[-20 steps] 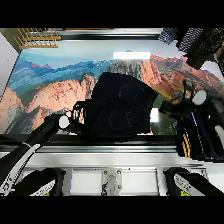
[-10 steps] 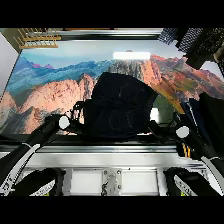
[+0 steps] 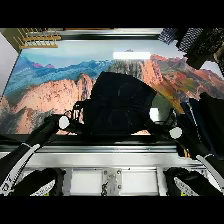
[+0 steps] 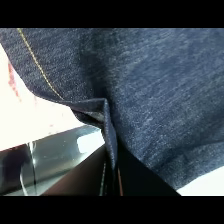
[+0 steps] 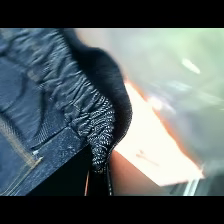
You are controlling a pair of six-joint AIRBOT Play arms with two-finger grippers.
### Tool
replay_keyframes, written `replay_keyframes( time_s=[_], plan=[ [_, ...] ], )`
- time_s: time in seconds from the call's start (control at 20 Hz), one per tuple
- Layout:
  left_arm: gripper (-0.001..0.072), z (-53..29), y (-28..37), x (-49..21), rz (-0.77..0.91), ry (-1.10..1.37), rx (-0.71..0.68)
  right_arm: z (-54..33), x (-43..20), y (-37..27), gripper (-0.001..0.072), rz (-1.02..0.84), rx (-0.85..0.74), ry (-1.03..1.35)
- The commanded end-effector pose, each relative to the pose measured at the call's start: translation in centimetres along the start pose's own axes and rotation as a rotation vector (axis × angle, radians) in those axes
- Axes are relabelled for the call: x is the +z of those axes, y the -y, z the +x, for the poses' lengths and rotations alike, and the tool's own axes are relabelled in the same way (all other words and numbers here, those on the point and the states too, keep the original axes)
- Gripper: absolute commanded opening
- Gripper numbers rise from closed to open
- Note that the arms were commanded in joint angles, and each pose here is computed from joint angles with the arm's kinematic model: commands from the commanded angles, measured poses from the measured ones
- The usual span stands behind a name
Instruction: Fold the clothes and pants, and hang the long-sleeved shirts on hangers.
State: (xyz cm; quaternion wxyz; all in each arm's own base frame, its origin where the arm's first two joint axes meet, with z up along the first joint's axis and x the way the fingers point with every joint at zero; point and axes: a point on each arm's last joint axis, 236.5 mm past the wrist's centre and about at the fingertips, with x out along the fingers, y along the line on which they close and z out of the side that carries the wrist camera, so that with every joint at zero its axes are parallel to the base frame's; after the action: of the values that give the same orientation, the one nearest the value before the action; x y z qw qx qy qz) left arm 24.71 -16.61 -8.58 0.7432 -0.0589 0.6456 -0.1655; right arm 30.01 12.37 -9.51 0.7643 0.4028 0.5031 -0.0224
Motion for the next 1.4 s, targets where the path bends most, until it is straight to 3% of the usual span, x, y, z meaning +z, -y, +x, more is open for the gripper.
replay_keyframes(
  time_s=[0.0, 0.15, 0.25, 0.45, 0.7, 0.95, 1.2, 1.35],
  plan=[
    [0.0014, -3.9, -1.1, 3.8, 0.021, 0.131, 0.035, -2.8, 2.5, -4.3, 0.0045, -0.310, 0.014, 0.004],
    [0.0014, -17.6, 0.5, 11.9, 0.037, 0.518, 0.008, -10.8, 7.1, -11.1, 0.0045, -0.613, -0.021, 0.083],
    [0.0013, -28.5, 3.3, 14.3, 0.089, 0.781, -0.024, -17.5, 8.5, -16.8, 0.0045, -0.727, 0.052, 0.164],
    [0.0014, -45.8, 9.6, 10.5, 0.228, 1.178, -0.124, -29.8, 6.4, -24.0, 0.0045, -0.794, 0.252, 0.283],
    [0.0013, -55.2, 13.7, 3.1, 0.325, 1.392, -0.278, -36.1, 1.6, -22.3, 0.0045, -0.680, 0.309, 0.259],
    [0.0014, -49.7, 14.1, 6.7, 0.283, 1.229, -0.293, -34.1, -1.9, -18.2, 0.0045, -0.475, 0.195, 0.022],
    [0.0014, -32.3, 8.1, 18.1, 0.067, 0.843, -0.127, -24.2, -0.4, -15.4, 0.0045, -0.445, 0.008, -0.211],
    [0.0014, -22.2, 4.9, 23.1, -0.032, 0.618, -0.101, -15.8, 2.7, -15.0, 0.0046, -0.442, -0.054, -0.286]
  ],
)
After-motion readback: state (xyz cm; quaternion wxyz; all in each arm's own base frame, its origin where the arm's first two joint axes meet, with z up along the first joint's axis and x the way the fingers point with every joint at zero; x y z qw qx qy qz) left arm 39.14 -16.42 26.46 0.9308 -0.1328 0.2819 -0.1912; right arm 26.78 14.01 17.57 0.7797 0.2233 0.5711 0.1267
